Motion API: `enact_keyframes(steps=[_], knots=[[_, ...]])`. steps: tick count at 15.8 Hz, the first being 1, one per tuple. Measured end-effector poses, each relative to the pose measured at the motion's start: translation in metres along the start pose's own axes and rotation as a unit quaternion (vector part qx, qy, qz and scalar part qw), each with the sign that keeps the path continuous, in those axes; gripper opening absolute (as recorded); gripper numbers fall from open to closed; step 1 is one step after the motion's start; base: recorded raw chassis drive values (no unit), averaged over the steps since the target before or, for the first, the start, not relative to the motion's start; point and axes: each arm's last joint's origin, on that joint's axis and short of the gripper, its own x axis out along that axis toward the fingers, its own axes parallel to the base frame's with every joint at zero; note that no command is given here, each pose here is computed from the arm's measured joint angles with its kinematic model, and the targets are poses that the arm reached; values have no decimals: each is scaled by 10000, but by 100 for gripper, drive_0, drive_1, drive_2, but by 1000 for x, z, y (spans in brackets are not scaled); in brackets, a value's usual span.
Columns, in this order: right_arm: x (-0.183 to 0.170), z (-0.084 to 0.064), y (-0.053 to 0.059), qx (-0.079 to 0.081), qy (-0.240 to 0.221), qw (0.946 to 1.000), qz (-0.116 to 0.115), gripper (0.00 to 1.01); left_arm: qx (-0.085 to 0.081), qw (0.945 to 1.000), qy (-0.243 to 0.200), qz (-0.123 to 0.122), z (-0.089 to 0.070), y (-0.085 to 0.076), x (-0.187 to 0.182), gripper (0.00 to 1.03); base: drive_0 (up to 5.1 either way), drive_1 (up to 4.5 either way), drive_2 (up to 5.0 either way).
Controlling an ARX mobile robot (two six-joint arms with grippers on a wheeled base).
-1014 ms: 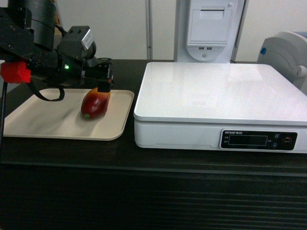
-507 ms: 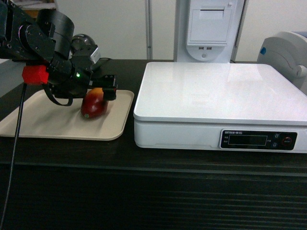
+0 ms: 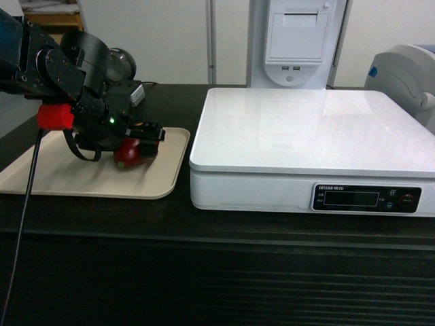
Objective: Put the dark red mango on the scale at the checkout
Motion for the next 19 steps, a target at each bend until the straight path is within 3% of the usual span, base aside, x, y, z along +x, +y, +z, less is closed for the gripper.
enact_keyframes(steps=[2,3,5,8,10,11,12,13,15,17,19], knots=[[0,0,0,0,-2,10000,0,98,25,10000,0,33,-3,-1,-2,63,0,0,0],[0,0,0,0,0,10000,0,98,44,10000,-66,36,-2,-2,-6,60,0,0,0],[0,0,0,0,0,10000,0,98,207,9994,-292,-27,2,-9,-22,60,0,0,0],[0,0,0,0,0,10000,0,98,559,9921,-1086,-291,30,-34,-80,60,0,0,0],[0,0,0,0,0,10000,0,98,896,9789,-1724,-638,52,-71,-124,60,0,0,0],[0,0,0,0,0,10000,0,98,1221,9646,-2049,-1123,63,-117,-150,60,0,0,0],[0,0,0,0,-2,10000,0,98,1415,9592,-1992,-1425,61,-149,-153,60,0,0,0],[0,0,0,0,0,10000,0,98,1547,9575,-1835,-1598,57,-174,-145,60,0,0,0],[0,0,0,0,0,10000,0,98,1548,9585,-1568,-1807,52,-202,-130,60,0,0,0],[0,0,0,0,0,10000,0,98,1414,9620,-1413,-1862,55,-220,-121,60,0,0,0],[0,0,0,0,-2,10000,0,98,996,9710,-1204,-1808,65,-236,-107,60,0,0,0]])
